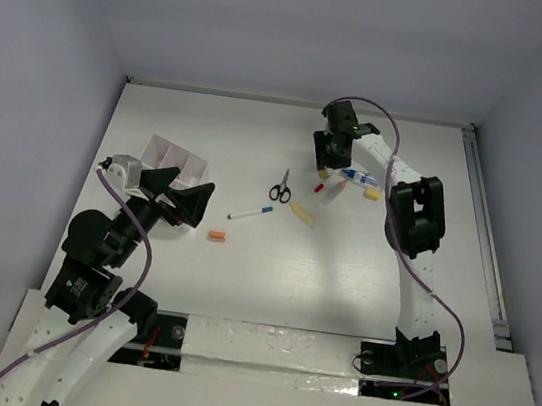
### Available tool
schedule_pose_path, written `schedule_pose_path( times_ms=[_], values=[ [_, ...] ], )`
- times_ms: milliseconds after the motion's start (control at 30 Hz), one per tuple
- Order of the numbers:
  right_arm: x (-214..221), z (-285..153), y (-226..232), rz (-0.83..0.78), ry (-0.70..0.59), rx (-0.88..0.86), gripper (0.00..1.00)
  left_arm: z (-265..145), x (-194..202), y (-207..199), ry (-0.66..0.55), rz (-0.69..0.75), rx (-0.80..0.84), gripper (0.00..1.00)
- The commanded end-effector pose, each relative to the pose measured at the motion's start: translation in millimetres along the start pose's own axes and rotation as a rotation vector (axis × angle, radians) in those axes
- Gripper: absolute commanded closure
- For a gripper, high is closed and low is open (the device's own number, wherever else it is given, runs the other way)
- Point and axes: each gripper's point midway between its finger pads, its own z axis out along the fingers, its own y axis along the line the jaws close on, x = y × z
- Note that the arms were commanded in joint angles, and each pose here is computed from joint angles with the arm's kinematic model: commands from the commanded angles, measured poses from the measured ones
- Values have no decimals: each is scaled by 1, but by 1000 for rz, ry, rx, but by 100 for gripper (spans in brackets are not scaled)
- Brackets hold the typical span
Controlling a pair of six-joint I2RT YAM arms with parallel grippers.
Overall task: Sort the stationery into containers
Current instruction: Pick up the stationery from the center of the board.
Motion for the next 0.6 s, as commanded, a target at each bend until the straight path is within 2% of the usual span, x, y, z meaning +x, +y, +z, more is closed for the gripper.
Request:
schedule_pose_path(
  times_ms=[0, 300, 500, 567],
  values=[
    [-12, -7, 7, -26, -16, -34, 48, 4, -10, -6, -34, 5, 28, 1],
    [-14, 10, 18, -21, -9, -79, 57, 6, -9, -5, -29, 5, 25, 1],
    [-11, 17, 17, -23, 6, -71, 60, 6, -9, -5, -29, 6, 25, 1],
    [-11, 19, 17, -23, 6, -71, 64, 6, -9, -5, -27, 6, 25, 1]
  ],
)
